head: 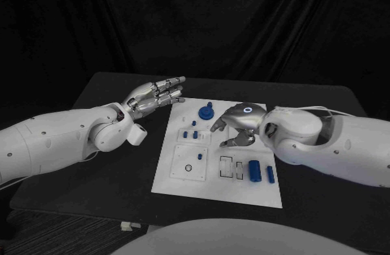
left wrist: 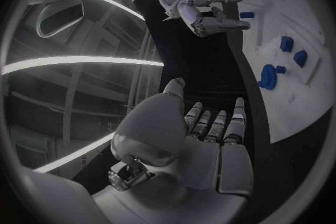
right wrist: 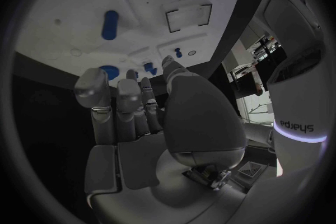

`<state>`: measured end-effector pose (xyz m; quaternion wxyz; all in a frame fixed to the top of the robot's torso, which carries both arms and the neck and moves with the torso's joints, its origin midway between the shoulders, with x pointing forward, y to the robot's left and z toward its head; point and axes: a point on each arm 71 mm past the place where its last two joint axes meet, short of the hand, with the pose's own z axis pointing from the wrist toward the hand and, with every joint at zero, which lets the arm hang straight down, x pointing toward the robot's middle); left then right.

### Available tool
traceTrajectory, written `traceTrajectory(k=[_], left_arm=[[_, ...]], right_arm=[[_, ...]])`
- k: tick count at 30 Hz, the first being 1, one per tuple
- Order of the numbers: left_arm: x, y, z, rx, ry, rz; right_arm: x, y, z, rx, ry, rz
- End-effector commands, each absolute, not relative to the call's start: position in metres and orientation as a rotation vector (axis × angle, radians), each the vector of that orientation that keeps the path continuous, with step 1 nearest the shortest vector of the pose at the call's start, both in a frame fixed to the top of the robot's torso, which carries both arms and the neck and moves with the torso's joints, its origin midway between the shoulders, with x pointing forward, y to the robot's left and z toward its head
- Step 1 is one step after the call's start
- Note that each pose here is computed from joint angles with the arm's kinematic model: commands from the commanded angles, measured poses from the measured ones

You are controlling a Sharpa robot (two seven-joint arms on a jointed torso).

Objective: Assemble the parts on the task board

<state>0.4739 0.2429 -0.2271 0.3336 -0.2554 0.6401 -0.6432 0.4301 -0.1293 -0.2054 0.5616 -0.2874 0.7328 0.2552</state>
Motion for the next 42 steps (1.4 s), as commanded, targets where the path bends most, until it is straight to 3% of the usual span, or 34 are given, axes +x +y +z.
traceTrajectory(k=[1, 7, 14, 42], left_arm=[[0.473, 0.241, -0.226, -0.668, 1.658, -1.699], [0.473, 0.241, -0.227, -0.668, 1.656, -1.702], [0.472, 0.242, -0.227, -0.669, 1.656, -1.703], [0.471, 0.240, -0.230, -0.670, 1.660, -1.714]], right_arm=[[0.437, -0.150, -0.197, -0.483, 1.778, 0.651], [0.447, -0.183, -0.193, -0.405, 1.784, 0.603], [0.448, -0.199, -0.204, -0.425, 1.825, 0.554], [0.441, -0.189, -0.243, -0.461, 1.909, 0.571]])
